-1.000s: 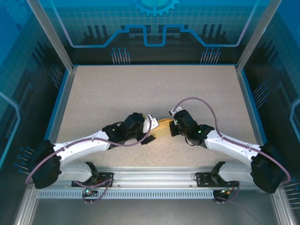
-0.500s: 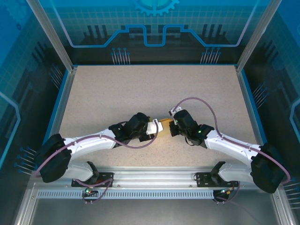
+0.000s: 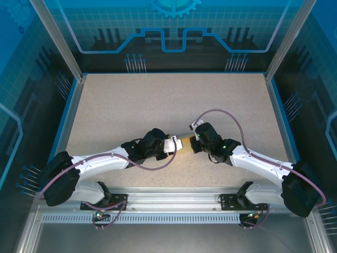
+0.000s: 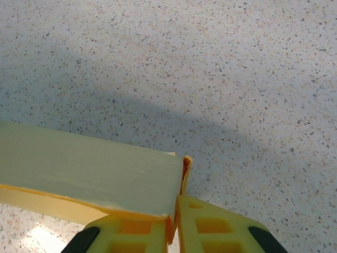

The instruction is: Fold the paper box

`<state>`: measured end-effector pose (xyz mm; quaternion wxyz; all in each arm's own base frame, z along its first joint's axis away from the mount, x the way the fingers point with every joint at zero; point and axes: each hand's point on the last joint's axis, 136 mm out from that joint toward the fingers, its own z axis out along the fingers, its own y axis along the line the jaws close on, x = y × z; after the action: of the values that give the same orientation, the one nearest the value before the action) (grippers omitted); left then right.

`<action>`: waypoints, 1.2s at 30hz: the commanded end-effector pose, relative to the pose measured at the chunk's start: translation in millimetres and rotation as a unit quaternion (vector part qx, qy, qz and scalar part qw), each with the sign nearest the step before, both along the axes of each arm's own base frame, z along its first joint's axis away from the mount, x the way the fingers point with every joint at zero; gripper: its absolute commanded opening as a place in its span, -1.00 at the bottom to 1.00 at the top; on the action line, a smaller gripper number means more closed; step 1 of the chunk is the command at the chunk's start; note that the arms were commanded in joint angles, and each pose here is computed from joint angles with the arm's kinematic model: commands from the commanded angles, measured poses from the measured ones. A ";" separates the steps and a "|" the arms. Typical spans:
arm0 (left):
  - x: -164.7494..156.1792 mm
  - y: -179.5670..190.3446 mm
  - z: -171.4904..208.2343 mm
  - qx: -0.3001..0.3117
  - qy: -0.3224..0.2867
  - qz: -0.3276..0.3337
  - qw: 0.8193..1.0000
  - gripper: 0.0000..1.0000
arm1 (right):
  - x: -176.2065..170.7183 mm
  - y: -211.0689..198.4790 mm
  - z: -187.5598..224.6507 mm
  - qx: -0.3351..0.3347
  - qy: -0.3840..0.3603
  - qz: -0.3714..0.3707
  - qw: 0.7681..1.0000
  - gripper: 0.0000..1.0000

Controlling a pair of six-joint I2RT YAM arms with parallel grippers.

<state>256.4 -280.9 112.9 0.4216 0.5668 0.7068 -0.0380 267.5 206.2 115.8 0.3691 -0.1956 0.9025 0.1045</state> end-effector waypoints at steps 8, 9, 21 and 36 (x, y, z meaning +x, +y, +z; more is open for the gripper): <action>-8.9 2.3 -19.2 0.016 0.024 -0.009 1.000 -0.24 | -20.2 0.6 11.2 0.024 0.037 0.040 0.998 -0.37; -8.7 2.1 -20.2 0.018 0.026 -0.009 0.999 -0.24 | -21.4 -0.1 13.1 0.024 0.038 0.044 0.998 -0.33; -7.6 1.0 -21.9 0.016 0.028 -0.006 0.999 -0.33 | -13.6 -6.4 52.5 0.125 0.057 0.061 0.989 -0.04; -7.5 1.5 -18.2 0.010 0.026 -0.002 1.000 -0.34 | 22.9 -5.5 -1.5 0.178 0.182 0.041 0.966 -0.05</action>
<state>260.0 -286.0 114.0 0.4313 0.5627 0.7040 -0.0411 291.5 203.0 116.6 0.2286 -0.1494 0.9154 0.2957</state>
